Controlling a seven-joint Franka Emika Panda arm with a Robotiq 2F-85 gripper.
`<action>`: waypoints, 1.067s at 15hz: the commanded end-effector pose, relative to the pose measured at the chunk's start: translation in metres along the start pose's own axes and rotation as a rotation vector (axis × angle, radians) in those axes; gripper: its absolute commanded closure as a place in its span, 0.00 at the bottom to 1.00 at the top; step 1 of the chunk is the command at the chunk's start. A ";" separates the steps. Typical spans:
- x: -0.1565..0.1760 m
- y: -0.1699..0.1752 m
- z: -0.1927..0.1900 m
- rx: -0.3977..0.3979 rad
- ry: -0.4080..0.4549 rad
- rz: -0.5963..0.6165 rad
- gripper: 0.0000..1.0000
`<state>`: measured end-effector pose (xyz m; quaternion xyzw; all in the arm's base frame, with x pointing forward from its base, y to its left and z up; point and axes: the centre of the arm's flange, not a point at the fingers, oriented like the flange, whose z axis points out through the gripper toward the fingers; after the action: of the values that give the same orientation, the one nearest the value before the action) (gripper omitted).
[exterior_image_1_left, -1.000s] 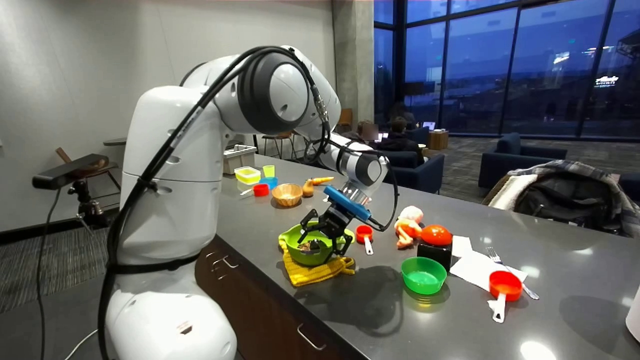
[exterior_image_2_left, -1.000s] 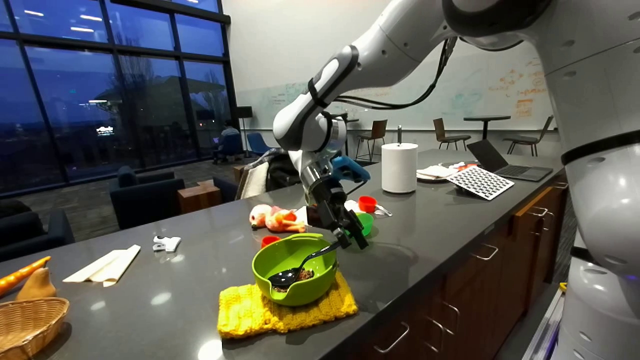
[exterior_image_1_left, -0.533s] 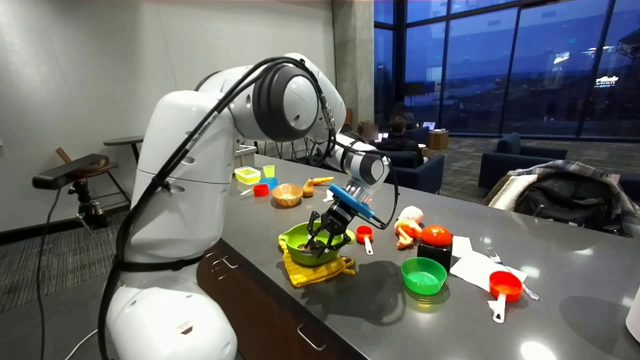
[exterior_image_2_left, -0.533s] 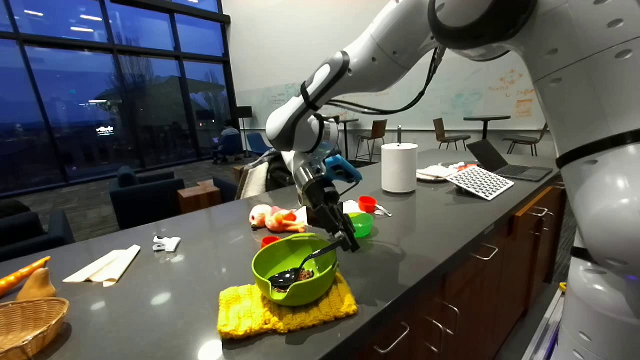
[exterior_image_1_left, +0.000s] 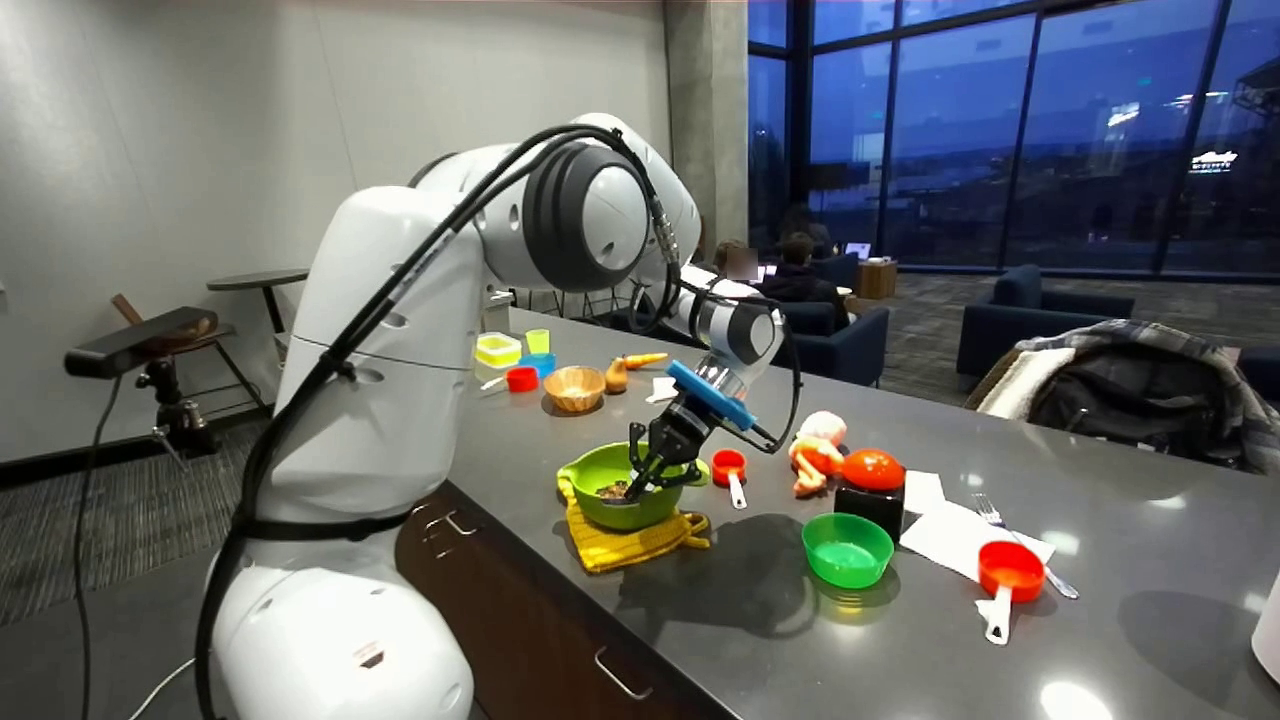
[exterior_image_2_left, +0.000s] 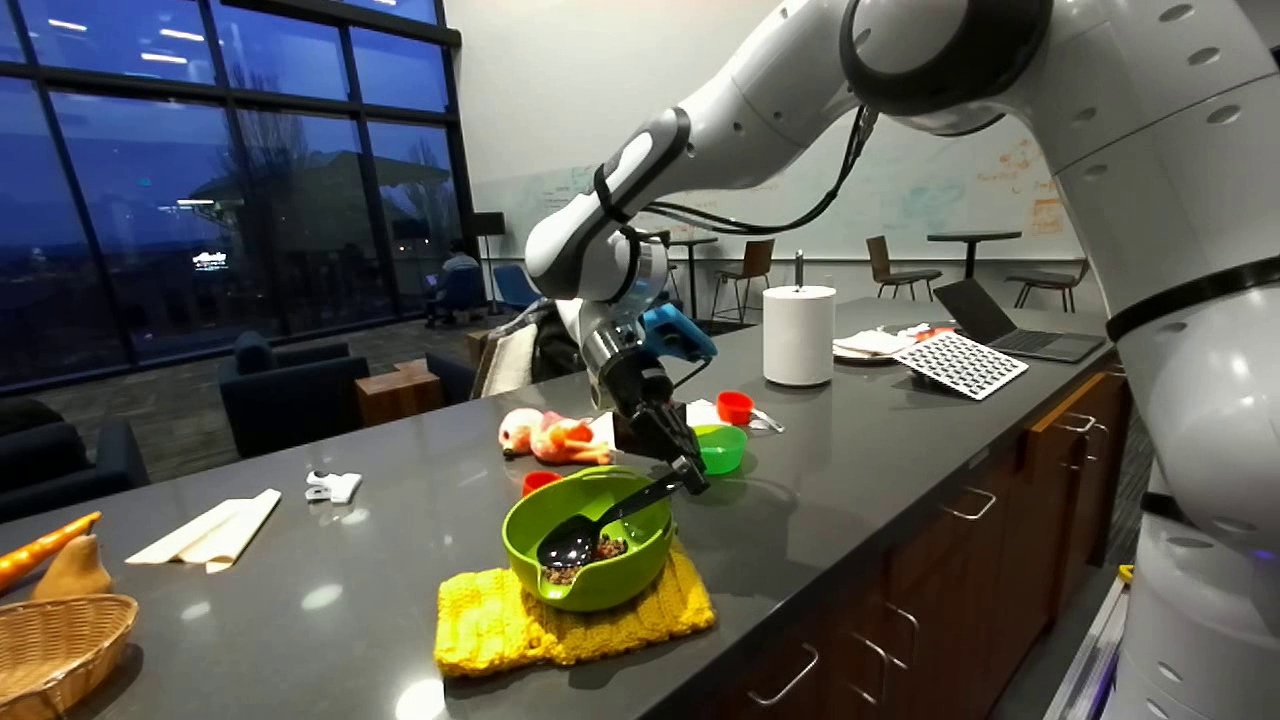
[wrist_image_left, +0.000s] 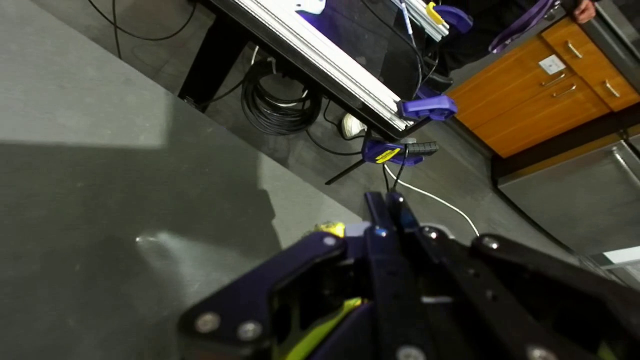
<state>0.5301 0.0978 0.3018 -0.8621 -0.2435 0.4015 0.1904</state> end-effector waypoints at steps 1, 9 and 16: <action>-0.001 0.002 -0.013 -0.014 -0.043 0.003 0.99; -0.007 0.006 -0.029 -0.098 -0.212 0.125 0.99; 0.016 0.000 -0.044 -0.134 -0.309 0.148 0.99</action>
<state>0.5517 0.0899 0.3176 -0.8249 -0.2301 0.5098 0.0823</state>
